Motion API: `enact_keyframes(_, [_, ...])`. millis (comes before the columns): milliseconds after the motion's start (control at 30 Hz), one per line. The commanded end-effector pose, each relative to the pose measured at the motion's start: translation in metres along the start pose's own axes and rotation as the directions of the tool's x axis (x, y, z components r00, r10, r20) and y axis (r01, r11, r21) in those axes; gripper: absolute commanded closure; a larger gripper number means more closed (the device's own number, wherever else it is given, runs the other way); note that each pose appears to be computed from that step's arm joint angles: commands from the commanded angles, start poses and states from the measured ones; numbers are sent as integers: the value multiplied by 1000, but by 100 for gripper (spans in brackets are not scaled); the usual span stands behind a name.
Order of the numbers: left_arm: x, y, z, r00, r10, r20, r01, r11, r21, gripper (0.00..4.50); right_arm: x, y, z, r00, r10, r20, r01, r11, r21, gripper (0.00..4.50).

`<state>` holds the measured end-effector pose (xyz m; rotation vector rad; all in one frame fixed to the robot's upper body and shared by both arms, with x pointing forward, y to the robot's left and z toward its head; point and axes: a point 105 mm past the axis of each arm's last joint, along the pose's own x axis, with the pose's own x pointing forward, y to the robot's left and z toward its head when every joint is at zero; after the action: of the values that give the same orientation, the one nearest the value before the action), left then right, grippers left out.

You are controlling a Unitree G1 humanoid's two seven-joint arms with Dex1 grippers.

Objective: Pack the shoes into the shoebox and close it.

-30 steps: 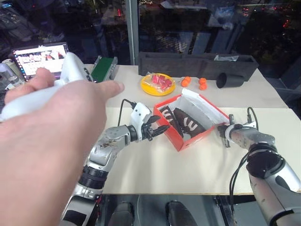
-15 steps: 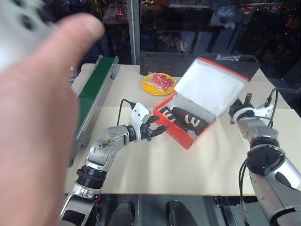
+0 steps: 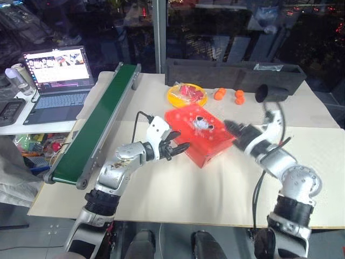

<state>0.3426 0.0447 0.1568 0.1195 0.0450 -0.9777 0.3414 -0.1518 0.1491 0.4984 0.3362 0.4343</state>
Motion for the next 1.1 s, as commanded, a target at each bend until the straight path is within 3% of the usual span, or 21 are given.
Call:
enact_keyframes(33, [-1, -4, 13, 999, -6, 33, 4, 999, 35, 160, 12, -12, -4, 989, -118, -91, 106, 986, -127, 446])
enact_keyframes(267, [0, -3, 14, 999, -4, 35, 2, 999, 37, 160, 54, -6, 14, 985, -144, -95, 112, 953, -282, 446])
enact_keyframes(533, [-7, 4, 10, 998, 49, 25, -50, 998, 44, 160, 58, -27, -41, 913, -230, -336, 63, 895, -442, 446])
enact_keyframes(733, [-11, 9, 10, 995, 91, 28, -92, 995, 42, 160, 55, -34, -45, 911, -236, -338, 70, 896, -439, 446])
enact_keyframes(833, [-16, 18, 10, 987, 156, 48, -157, 987, 29, 160, 54, -30, -23, 945, -222, -241, 95, 890, -446, 446])
enact_keyframes(933, [-25, 38, 8, 957, 282, 64, -284, 959, 25, 160, 35, -35, 23, 968, -249, 6, 212, 812, -544, 446])
enact_keyframes(1033, [-39, 64, 7, 893, 441, 93, -441, 897, -26, 160, -6, -51, 70, 907, -316, 278, 419, 745, -519, 446])
enact_keyframes(1100, [-48, 77, 3, 846, 524, 97, -522, 851, -47, 160, -32, -63, 88, 843, -377, 384, 533, 683, -499, 446])
